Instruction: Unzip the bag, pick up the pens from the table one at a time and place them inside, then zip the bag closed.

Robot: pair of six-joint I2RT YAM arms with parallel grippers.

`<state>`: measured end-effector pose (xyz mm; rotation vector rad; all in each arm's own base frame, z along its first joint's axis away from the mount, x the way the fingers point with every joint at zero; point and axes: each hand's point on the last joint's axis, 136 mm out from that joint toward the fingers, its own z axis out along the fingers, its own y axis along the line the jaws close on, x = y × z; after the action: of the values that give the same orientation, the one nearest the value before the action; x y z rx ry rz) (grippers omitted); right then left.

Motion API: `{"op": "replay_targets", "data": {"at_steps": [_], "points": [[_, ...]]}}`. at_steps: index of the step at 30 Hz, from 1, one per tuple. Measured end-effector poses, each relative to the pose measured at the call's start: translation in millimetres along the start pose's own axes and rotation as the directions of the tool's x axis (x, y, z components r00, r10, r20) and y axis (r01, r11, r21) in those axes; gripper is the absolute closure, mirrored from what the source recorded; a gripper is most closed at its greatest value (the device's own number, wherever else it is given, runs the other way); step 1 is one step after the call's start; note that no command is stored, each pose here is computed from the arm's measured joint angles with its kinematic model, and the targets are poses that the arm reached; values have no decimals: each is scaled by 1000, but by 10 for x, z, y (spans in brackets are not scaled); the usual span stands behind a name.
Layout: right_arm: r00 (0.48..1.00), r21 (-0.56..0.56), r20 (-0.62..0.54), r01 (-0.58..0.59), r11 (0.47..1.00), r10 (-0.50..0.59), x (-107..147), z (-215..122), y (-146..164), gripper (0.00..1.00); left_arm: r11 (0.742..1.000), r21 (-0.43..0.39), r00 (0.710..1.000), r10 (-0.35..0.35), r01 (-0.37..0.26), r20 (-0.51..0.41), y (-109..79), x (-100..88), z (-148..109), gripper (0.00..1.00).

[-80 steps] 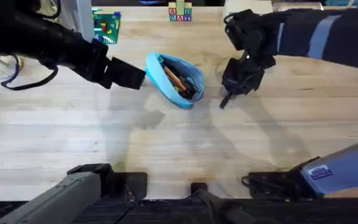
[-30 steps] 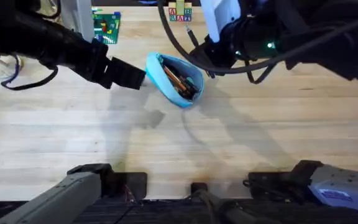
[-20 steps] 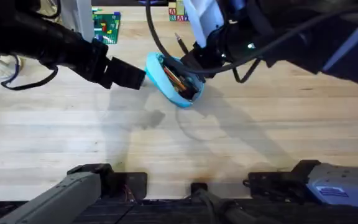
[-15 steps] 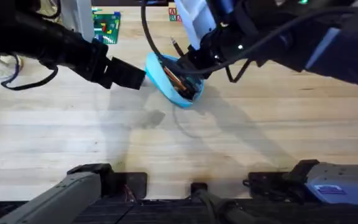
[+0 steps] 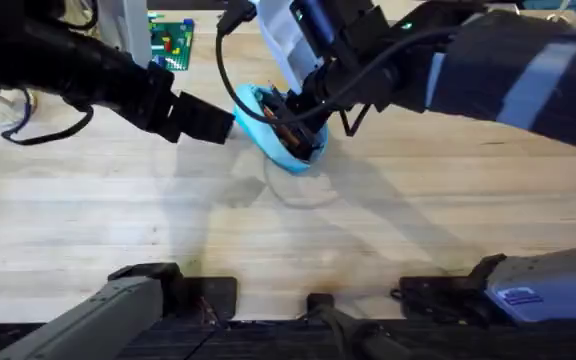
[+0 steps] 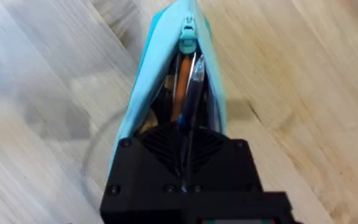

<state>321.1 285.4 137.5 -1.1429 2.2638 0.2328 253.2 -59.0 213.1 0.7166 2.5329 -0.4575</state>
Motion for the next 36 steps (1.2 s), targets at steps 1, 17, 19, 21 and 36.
{"op": "replay_targets", "data": {"at_steps": [1, 17, 19, 21, 36], "points": [[1000, -2, -10, 0, 1000, 0, 22, 37, 4, 969, 1000, 0, 1000, 0, 0, 0, 0, 0, 0, 3], [998, -13, -58, -2, 1000, 1, 134, 258, 23, 969, 1000, 0, 1000, 0, 0, 0, 0, 0, 0, 4], [998, -13, -58, -2, 1000, 1, 135, 258, 23, 961, 1000, 0, 1000, 0, 0, 0, 0, 0, 0, 4], [998, -13, -58, -2, 1000, 1, 135, 258, 22, 778, 1000, 0, 1000, 0, 0, 0, 0, 0, 0, 4], [998, -15, -56, -28, 1000, 27, 129, 254, 30, 5, 1000, 0, 1000, 0, 0, 0, 0, 0, 0, 4]]}}
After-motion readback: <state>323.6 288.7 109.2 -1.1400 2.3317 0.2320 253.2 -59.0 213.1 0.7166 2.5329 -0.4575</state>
